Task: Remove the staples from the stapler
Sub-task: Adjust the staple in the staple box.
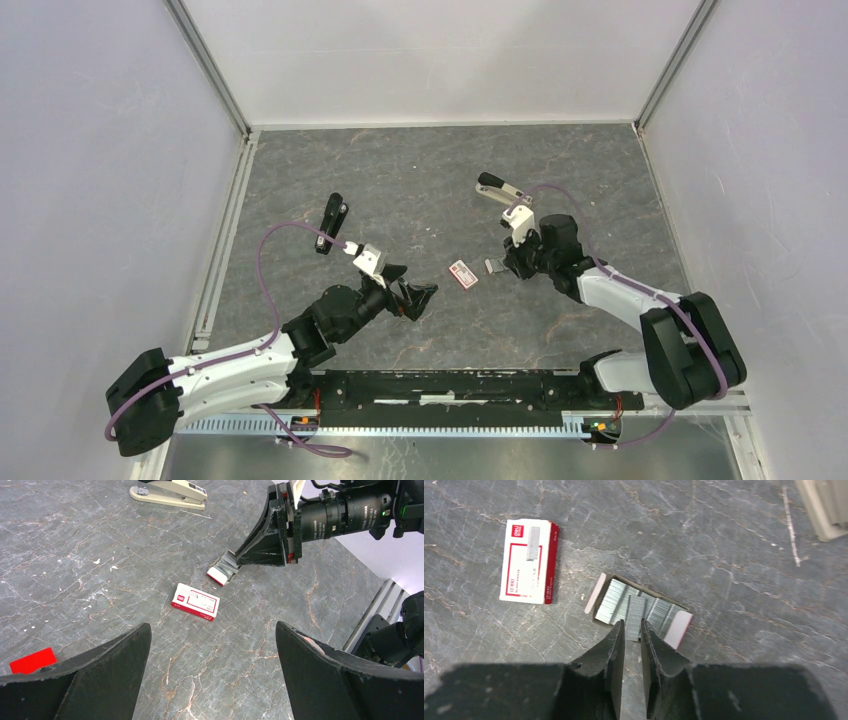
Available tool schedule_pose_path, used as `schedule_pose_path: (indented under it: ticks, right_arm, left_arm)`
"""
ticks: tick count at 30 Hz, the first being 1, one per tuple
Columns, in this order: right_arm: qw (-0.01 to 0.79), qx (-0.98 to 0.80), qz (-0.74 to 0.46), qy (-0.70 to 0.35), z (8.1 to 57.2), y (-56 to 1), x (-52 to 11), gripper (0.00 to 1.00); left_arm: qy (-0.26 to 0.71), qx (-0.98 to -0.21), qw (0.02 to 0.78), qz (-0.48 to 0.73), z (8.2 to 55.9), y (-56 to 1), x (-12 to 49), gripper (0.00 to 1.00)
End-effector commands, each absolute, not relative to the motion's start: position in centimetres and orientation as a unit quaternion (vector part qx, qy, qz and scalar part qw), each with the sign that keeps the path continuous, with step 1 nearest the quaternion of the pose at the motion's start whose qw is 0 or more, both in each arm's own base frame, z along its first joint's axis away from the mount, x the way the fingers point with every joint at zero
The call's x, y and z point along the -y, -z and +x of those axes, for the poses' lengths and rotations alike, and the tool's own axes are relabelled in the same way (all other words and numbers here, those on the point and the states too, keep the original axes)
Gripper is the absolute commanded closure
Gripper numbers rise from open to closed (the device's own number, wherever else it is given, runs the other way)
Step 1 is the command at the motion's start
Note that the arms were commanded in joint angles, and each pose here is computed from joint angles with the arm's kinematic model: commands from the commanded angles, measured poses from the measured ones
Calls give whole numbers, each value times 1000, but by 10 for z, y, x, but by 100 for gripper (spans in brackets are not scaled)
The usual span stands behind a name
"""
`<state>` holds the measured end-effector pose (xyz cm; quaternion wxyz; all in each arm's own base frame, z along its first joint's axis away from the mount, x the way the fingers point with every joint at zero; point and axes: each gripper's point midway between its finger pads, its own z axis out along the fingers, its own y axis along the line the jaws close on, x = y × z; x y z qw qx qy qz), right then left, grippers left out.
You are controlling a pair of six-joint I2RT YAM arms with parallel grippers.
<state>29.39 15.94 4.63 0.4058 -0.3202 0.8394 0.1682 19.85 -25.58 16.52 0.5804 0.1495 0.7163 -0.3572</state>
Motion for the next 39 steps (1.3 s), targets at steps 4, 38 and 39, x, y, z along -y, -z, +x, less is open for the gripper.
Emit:
schedule_pose_path:
  ticks: [4, 38, 39]
  right_arm:
    - [439, -817, -345, -143, 307, -71, -147, 81]
    - [383, -830, -376, -156, 301, -46, -151, 76]
    - [384, -829, -375, -156, 301, -46, -151, 76]
  left_arm:
    - [380, -702, 590, 124, 202, -184, 258, 0]
    - [380, -702, 591, 114, 200, -180, 252, 0]
    - [379, -703, 591, 114, 201, -180, 251, 0]
